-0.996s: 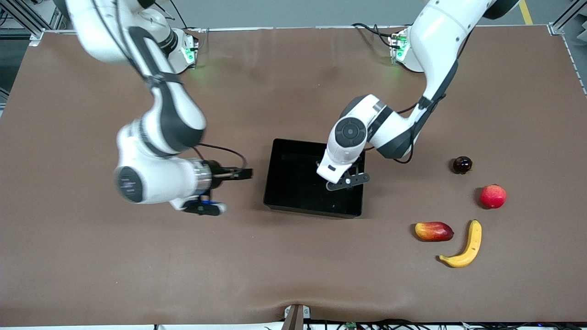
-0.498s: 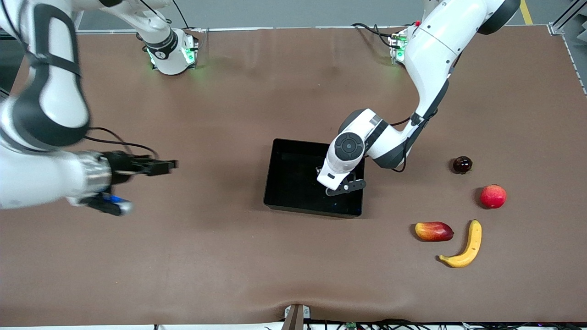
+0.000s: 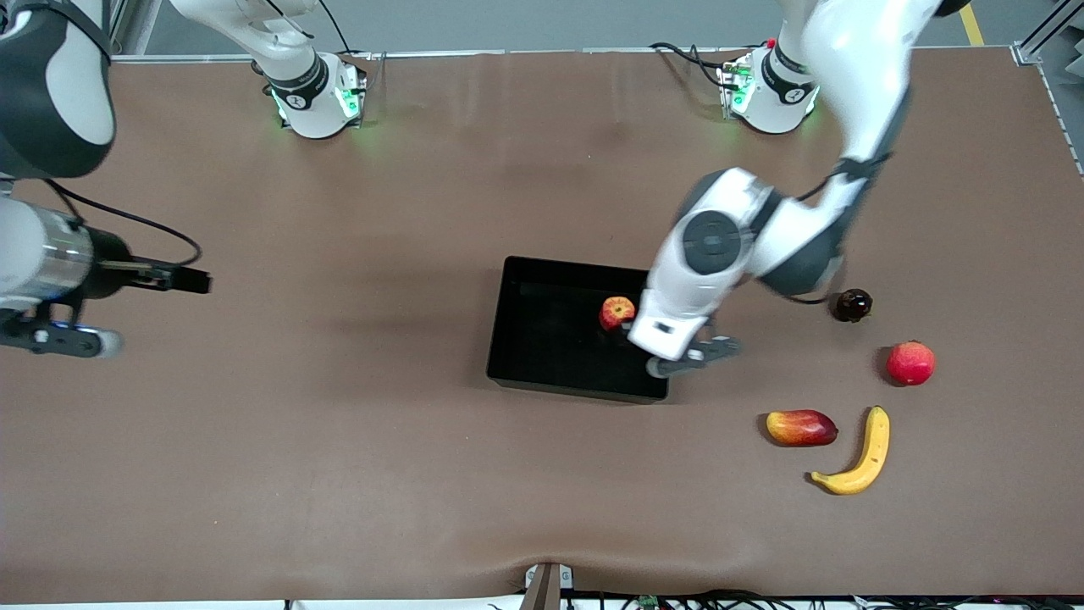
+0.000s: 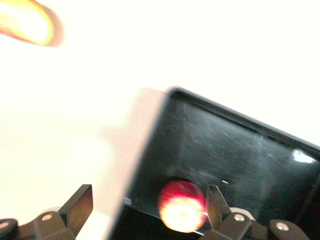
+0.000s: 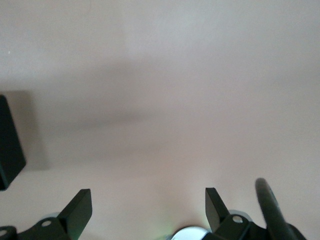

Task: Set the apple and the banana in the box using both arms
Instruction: 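Carry the apple over the tray and open the left gripper while the right gripper withdraws, then move the left gripper to the banana and grasp it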

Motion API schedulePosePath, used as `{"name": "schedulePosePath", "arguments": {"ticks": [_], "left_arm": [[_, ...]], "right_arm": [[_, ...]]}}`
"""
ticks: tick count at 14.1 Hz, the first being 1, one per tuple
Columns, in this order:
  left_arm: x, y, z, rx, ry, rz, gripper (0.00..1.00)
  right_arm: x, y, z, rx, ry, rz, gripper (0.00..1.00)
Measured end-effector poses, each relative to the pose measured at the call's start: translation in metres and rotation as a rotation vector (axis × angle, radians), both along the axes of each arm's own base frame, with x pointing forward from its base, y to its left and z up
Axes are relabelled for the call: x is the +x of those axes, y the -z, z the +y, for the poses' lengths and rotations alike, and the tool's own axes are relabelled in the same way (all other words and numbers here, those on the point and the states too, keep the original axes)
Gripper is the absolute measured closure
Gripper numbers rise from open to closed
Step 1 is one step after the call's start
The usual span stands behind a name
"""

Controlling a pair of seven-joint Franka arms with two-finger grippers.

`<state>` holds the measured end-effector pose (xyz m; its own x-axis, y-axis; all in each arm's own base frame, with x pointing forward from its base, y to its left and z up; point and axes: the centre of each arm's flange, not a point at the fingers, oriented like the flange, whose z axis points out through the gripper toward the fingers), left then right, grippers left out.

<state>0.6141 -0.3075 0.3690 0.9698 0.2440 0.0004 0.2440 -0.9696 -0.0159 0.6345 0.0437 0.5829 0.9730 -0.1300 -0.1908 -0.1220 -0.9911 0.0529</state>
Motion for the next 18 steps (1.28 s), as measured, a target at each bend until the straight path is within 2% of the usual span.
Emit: {"name": "schedulePosePath", "arguments": {"ticks": [3,5,7,9,11,13,15,16,18], "left_arm": [[0.043,0.008,0.114,0.046,0.125,0.012,0.0],[0.067,0.039,0.18,0.123,0.214,-0.001,0.0],[0.083,0.072,0.223,0.176,0.284,-0.042,0.05],[0.097,0.098,0.253,0.177,0.364,-0.09,0.05],[0.112,0.116,0.292,0.178,0.457,-0.137,0.06],[0.125,0.126,0.333,0.202,0.532,-0.152,0.08],[0.135,0.135,0.353,0.211,0.567,-0.175,0.12],[0.137,0.141,0.358,0.209,0.576,-0.193,0.17],[0.138,0.157,0.362,0.197,0.578,-0.218,0.21]], "right_arm": [[-0.01,-0.014,-0.016,0.008,-0.017,-0.114,0.0],[-0.03,-0.007,-0.018,0.011,-0.022,-0.158,0.0],[-0.052,0.006,-0.022,0.011,-0.018,-0.17,0.0],[-0.07,0.013,-0.017,-0.021,-0.025,-0.136,0.0],[-0.074,0.008,-0.01,-0.044,0.029,-0.147,0.0],[-0.073,-0.013,-0.009,-0.043,0.049,-0.18,0.0],[-0.074,-0.041,-0.012,-0.042,0.063,-0.213,0.0],[-0.075,-0.052,-0.017,-0.041,0.077,-0.222,0.0],[-0.076,-0.062,-0.037,-0.034,0.109,-0.228,0.0]]}}
